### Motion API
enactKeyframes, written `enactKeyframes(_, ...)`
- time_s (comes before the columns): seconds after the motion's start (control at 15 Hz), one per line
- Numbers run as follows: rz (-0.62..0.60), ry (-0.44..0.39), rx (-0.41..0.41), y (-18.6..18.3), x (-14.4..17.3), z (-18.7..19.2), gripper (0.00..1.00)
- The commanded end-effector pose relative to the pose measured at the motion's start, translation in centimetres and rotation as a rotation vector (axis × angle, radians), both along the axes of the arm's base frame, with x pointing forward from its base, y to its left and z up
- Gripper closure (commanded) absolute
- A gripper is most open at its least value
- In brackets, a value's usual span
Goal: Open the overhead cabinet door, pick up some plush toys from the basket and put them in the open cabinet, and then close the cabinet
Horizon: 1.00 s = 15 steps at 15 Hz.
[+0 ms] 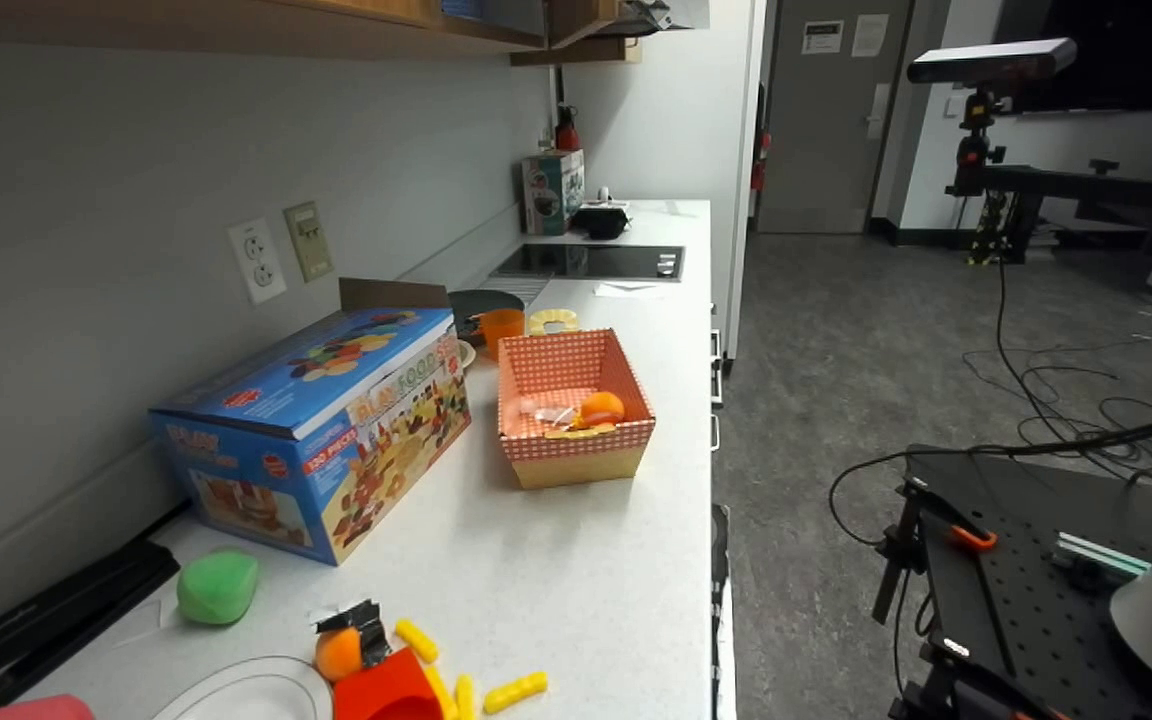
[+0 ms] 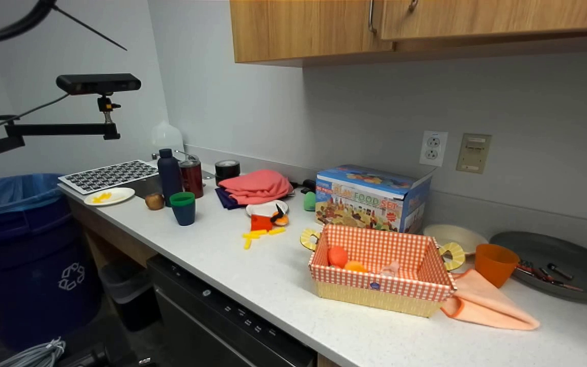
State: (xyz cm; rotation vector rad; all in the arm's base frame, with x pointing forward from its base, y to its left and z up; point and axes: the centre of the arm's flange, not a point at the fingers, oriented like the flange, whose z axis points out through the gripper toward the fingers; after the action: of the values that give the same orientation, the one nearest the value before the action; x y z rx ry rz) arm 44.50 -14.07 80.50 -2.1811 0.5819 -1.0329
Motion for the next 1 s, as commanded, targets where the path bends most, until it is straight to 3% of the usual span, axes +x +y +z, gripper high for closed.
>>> enactKeyframes(0.0, -0.064, -0.066, 0.030, 3.1, 0.1, -1.2, 0.00)
enactKeyframes(0.53, -0.176, -0.207, -0.005, 5.8, 2.1, -2.3, 0.00)
enactKeyframes(0.93, -0.191, -0.180, -0.016, 3.6, 0.5, -2.3, 0.00)
